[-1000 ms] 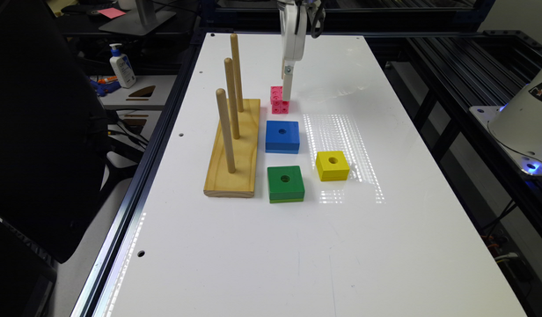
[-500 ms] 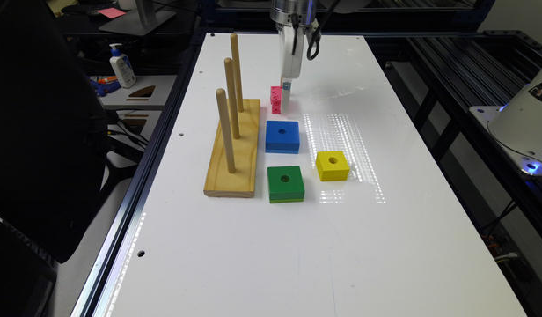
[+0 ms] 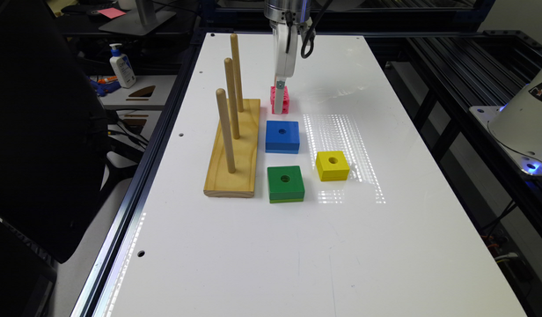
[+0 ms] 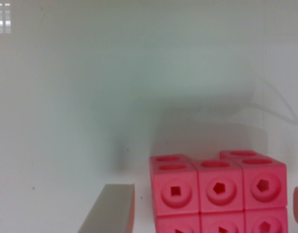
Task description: Pick up pink block.
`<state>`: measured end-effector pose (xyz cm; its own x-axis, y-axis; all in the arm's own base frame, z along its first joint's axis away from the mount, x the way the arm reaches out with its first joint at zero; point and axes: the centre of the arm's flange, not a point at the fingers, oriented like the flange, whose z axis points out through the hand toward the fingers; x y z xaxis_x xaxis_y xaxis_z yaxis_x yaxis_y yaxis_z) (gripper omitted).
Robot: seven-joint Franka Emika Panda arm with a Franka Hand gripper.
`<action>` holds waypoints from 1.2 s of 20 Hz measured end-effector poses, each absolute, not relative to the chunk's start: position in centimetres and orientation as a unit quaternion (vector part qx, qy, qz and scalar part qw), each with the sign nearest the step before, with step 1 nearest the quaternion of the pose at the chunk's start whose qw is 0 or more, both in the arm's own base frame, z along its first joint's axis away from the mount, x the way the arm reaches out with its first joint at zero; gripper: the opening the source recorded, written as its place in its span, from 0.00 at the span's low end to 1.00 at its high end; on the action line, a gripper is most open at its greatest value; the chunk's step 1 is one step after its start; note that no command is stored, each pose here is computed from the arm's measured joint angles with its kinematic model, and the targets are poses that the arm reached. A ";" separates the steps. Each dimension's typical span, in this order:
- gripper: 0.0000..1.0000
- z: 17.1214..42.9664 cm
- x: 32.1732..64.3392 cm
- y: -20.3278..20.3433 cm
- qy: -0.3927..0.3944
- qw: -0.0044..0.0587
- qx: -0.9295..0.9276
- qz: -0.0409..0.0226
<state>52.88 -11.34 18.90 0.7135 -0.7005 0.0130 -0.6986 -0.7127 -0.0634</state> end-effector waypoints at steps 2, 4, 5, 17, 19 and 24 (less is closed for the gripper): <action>1.00 18.5 52.8 -11.3 0.378 0.027 -0.925 -0.016; 1.00 17.8 52.8 -11.3 0.378 0.027 -0.925 -0.012; 1.00 17.4 52.9 -11.3 0.378 0.028 -0.925 -0.011; 0.00 17.2 53.2 -11.3 0.378 0.028 -0.925 -0.013; 0.00 17.2 53.2 -11.3 0.379 0.028 -0.925 -0.013; 0.00 18.2 53.3 -11.5 0.379 0.027 -0.925 -0.013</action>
<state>53.25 -11.46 18.18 0.7122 -0.7020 0.0037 -0.7006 -0.7110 -0.0602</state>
